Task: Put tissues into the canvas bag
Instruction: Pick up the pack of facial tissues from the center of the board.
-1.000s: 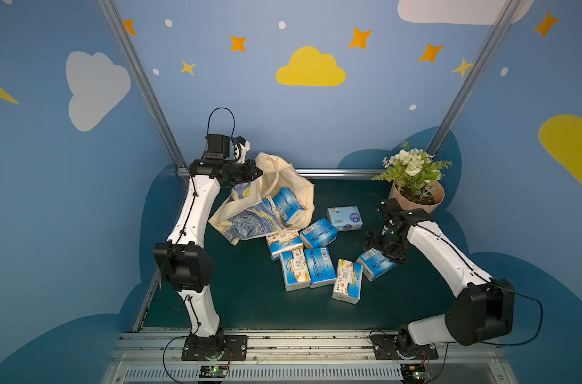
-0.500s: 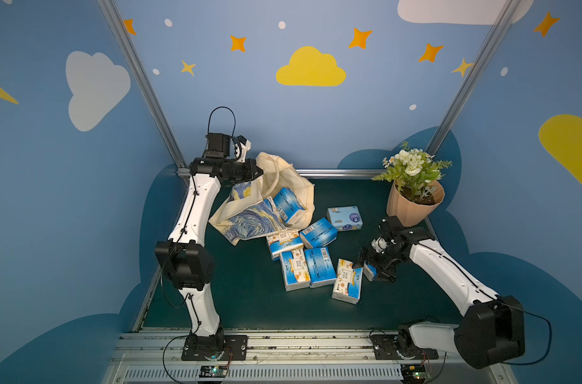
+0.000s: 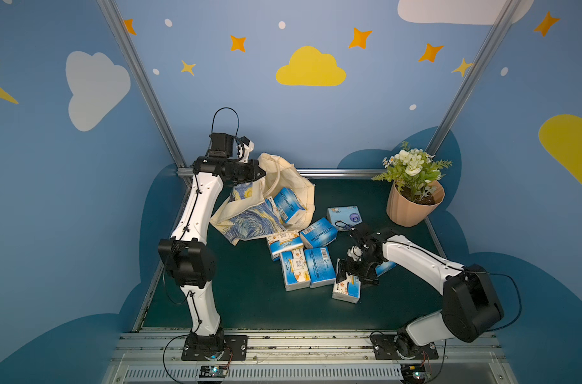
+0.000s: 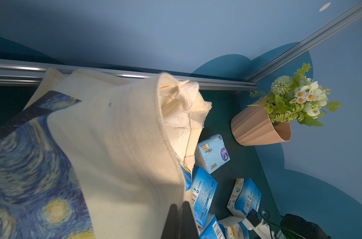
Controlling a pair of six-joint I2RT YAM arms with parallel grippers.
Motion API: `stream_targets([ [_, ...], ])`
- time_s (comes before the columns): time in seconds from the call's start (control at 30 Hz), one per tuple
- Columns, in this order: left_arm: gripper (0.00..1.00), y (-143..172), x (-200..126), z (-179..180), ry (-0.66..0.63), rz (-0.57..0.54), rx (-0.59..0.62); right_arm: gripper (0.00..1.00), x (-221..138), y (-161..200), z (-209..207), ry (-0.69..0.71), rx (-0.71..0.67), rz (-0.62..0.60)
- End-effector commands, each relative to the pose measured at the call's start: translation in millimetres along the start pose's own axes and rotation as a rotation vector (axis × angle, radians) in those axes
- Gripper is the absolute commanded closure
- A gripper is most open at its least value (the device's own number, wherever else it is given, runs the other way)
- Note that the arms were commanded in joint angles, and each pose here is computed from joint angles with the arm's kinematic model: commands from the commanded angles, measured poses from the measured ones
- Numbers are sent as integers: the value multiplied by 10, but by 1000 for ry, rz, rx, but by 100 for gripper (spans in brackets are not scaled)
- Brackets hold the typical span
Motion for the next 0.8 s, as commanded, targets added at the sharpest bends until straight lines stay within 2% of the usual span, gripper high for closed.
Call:
stream_targets([
  [0.0,96,-14,-105,-29,-29,-9,26,6,-42,-44,57,48,-48,-31],
  [0.23,96,29,-116,-24,-35,-7,26,6,-22,-42,191,145,-96,-48],
  [0.57,96,9,-123,-29,-32,-14,31,6,196,-71,339,431,-167,-60],
  [0.77,96,11,-148,-12,-37,-14,31,6,332,-102,290,486,-158,-44],
])
Point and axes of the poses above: each gripper's point midway between its finger pads, its own x axis out along the fingers, its own z axis along the line the jaws close on, y = z × x, the point moved 9 cm from there along -x, back along the fingers, and after that the axes turned 13 degrees about x, right-handed, at the moved point
